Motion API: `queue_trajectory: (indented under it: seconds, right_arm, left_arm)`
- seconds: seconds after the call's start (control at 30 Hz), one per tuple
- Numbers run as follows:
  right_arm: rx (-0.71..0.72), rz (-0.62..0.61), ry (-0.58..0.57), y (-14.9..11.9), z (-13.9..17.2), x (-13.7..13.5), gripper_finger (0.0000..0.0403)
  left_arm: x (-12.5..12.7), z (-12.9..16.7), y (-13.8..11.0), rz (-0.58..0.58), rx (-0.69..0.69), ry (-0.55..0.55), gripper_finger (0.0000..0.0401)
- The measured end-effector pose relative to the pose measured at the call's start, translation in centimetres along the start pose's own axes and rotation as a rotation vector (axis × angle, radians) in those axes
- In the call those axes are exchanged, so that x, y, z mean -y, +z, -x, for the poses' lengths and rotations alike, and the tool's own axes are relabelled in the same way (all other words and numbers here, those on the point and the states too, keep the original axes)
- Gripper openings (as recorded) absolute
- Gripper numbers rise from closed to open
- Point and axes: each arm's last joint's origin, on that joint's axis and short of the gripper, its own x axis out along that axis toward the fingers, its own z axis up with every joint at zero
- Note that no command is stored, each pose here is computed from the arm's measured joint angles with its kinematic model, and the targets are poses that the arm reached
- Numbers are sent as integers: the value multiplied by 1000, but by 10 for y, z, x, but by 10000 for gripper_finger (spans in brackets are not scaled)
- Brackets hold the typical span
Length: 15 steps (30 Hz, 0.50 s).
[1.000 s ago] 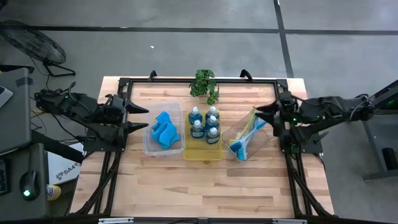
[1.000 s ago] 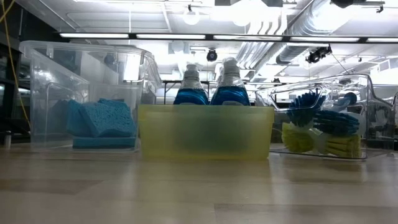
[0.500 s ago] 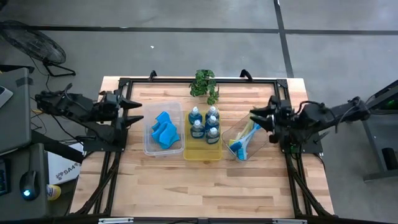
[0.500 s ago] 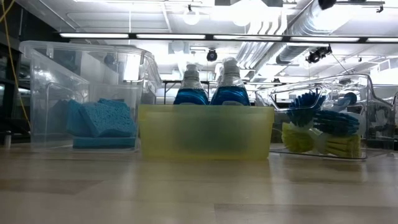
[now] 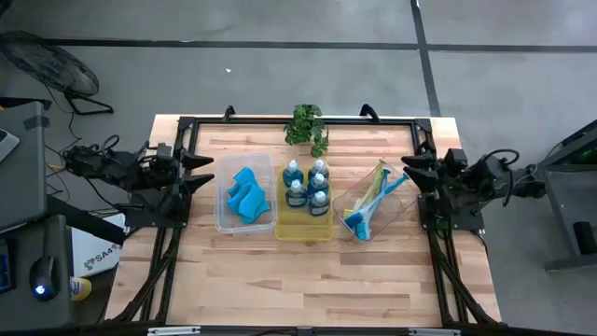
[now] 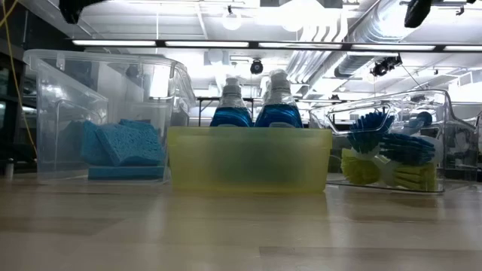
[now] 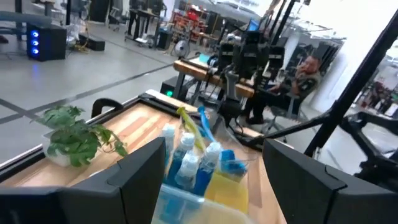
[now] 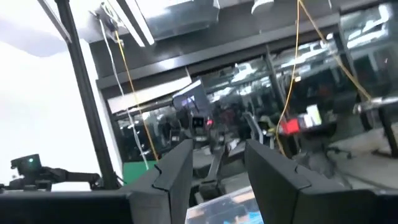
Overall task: Pick & Place Kitchen Sink Supplies
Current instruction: Return to Home Position
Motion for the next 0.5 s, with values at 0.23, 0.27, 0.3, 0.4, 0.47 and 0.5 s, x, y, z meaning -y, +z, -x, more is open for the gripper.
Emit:
queue_trajectory:
  seconds: [0.23,0.27,0.3,0.4,0.47,0.5]
  right_arm:
    - [19,22,16,-11,6,7,140]
    - [18,18,21,-16,6,8,140]
    - [29,16,31,-20,6,9,140]
    - [78,11,59,-31,8,13,140]
    - [92,6,65,-39,9,16,140]
    - [95,-1,73,-42,10,17,140]
  left_arm:
    - [-9,-4,-29,44,76,32,264]
    - [-10,-5,-33,53,87,29,264]
    - [-10,-7,-37,66,104,24,264]
    - [-11,-12,-51,83,126,22,264]
    - [-12,-16,-61,94,139,27,264]
    - [-13,-18,-66,102,149,29,264]
